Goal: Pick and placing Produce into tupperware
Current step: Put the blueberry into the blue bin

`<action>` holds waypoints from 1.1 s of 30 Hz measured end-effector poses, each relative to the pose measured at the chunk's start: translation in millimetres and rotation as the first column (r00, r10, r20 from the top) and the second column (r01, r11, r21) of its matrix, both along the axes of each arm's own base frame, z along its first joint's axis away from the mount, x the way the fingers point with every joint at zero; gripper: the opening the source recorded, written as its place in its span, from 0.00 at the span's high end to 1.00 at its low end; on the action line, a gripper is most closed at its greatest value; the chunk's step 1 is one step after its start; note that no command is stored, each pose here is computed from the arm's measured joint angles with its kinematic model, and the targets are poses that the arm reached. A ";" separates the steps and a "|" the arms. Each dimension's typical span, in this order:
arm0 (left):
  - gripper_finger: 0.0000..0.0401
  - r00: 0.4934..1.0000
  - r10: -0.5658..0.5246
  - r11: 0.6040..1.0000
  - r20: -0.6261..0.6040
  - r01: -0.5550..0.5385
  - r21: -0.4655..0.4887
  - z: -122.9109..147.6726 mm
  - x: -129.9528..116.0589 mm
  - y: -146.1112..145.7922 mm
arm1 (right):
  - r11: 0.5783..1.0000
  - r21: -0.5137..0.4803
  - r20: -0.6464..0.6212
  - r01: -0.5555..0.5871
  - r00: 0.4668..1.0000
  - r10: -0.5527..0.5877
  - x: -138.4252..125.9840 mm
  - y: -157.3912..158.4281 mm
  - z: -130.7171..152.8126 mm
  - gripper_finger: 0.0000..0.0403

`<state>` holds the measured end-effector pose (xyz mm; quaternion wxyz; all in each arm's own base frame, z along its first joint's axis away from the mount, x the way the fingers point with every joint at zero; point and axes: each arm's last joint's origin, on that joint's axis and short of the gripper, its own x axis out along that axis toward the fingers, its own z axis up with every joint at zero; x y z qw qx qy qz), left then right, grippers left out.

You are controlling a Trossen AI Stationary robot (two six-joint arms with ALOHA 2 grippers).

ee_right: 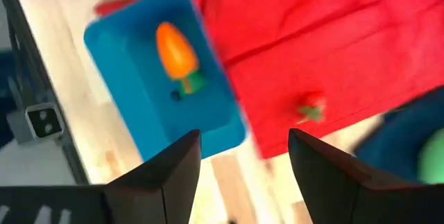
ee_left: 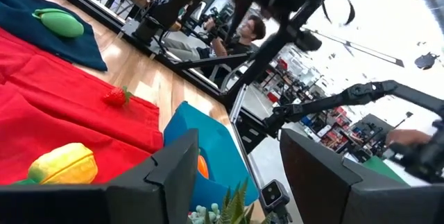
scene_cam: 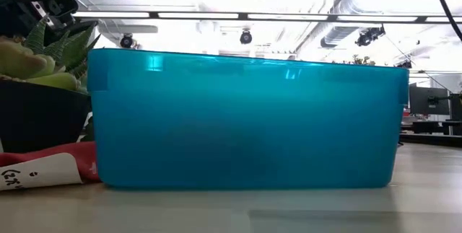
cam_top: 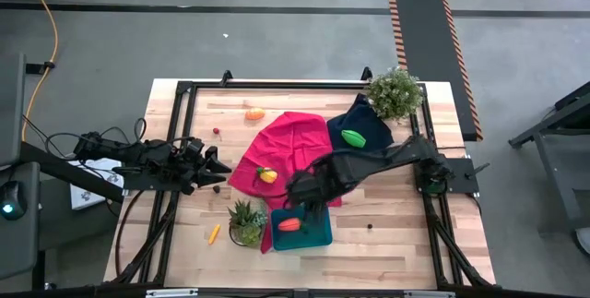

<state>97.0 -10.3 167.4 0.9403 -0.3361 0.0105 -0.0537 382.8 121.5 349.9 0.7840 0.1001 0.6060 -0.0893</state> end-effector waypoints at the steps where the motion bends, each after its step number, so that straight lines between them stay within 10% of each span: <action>1: 0.52 1.000 0.000 1.000 0.001 0.000 0.000 0.1 0.0 0.0 | 1.000 -0.018 0.029 0.002 1.000 -0.002 -4.9 -2.4 8.4 0.48; 15: 0.52 1.000 0.001 1.000 0.001 -0.001 0.008 0.0 0.0 0.0 | 0.945 -0.157 0.460 0.288 0.868 -0.188 -121.5 -38.5 116.1 0.48; 26: 0.52 1.000 0.001 1.000 0.001 -0.001 0.008 0.1 0.0 0.0 | 0.861 0.124 0.346 0.492 0.792 -0.503 -182.5 -38.5 26.6 0.48; 33: 0.52 1.000 0.000 1.000 0.000 0.000 0.008 0.0 0.0 0.0 | 0.744 0.220 0.018 0.631 0.760 -0.650 -198.0 -37.0 -40.7 0.48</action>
